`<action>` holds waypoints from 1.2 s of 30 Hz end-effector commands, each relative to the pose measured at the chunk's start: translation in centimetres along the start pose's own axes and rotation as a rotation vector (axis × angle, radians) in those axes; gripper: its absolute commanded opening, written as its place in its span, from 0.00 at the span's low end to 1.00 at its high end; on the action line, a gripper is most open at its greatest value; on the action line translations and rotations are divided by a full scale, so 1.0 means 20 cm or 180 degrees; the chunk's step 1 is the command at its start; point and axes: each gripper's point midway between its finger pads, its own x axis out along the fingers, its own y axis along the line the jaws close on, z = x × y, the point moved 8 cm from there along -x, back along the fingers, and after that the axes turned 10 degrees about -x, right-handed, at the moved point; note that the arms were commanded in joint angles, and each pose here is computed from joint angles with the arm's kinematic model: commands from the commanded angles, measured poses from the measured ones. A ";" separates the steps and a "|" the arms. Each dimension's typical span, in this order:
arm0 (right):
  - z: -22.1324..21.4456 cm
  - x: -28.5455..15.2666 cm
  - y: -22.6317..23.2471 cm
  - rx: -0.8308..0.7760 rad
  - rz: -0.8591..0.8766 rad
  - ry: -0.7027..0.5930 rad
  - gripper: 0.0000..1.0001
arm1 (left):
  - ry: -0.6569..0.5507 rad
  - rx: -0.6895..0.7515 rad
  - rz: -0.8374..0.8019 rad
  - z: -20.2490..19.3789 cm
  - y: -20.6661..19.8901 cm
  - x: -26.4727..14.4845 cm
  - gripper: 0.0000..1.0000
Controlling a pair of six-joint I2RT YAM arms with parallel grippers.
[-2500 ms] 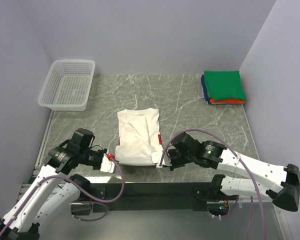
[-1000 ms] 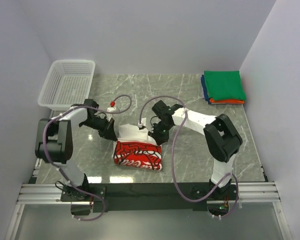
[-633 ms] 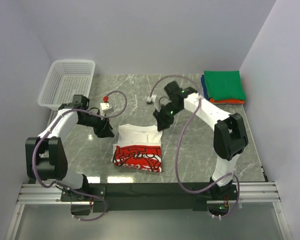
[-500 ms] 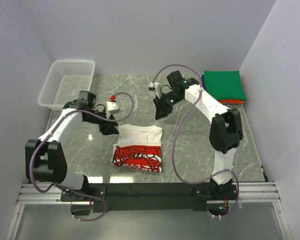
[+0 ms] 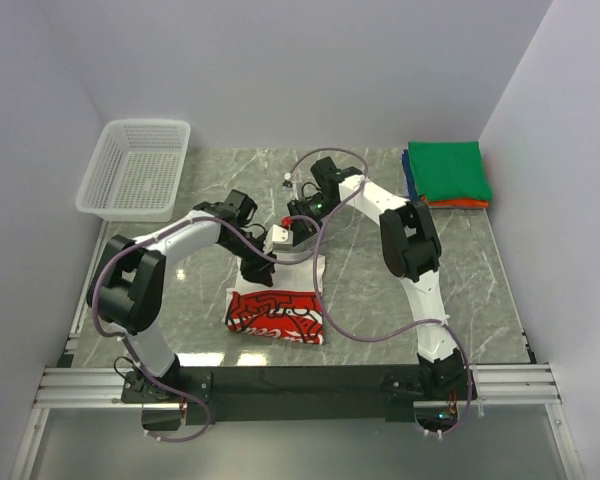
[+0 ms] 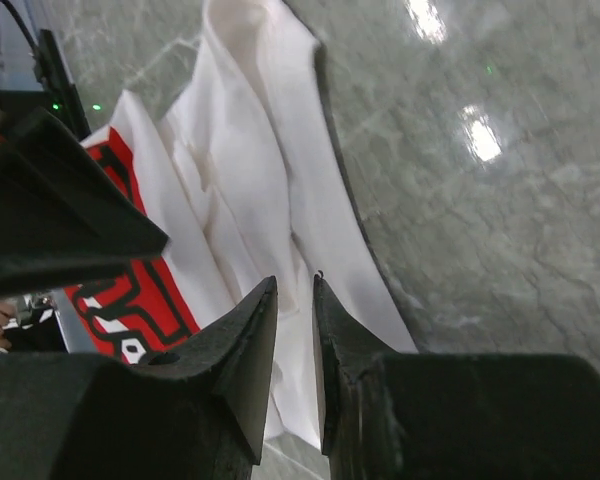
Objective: Fold and stack the t-shirts
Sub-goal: Fold the tshirt
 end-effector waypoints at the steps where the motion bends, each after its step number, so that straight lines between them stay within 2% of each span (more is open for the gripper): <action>1: 0.09 0.02 0.06 -0.0078 0.0144 -0.0187 0.28 | 0.0022 0.0142 -0.0014 0.07 0.00 0.01 0.48; 19: -0.05 0.24 -0.02 0.0346 0.0314 -0.0036 0.29 | 0.0379 0.0031 -0.0250 -0.03 0.00 0.16 0.39; 22: -0.08 0.25 -0.04 0.0396 0.0325 -0.0007 0.28 | 0.0405 0.0015 -0.0273 -0.04 0.00 0.18 0.30; 25: -0.11 0.27 -0.04 0.0444 0.0337 0.0021 0.28 | 0.0361 0.0037 -0.0257 -0.02 -0.01 0.16 0.04; 26: -0.11 0.27 -0.04 0.0445 0.0345 0.0026 0.27 | 0.0336 0.0065 -0.0228 0.00 -0.01 0.15 0.01; 36: -0.18 0.33 -0.05 0.0603 0.0487 0.0115 0.22 | 0.0034 0.0508 0.0266 0.19 -0.01 0.00 0.01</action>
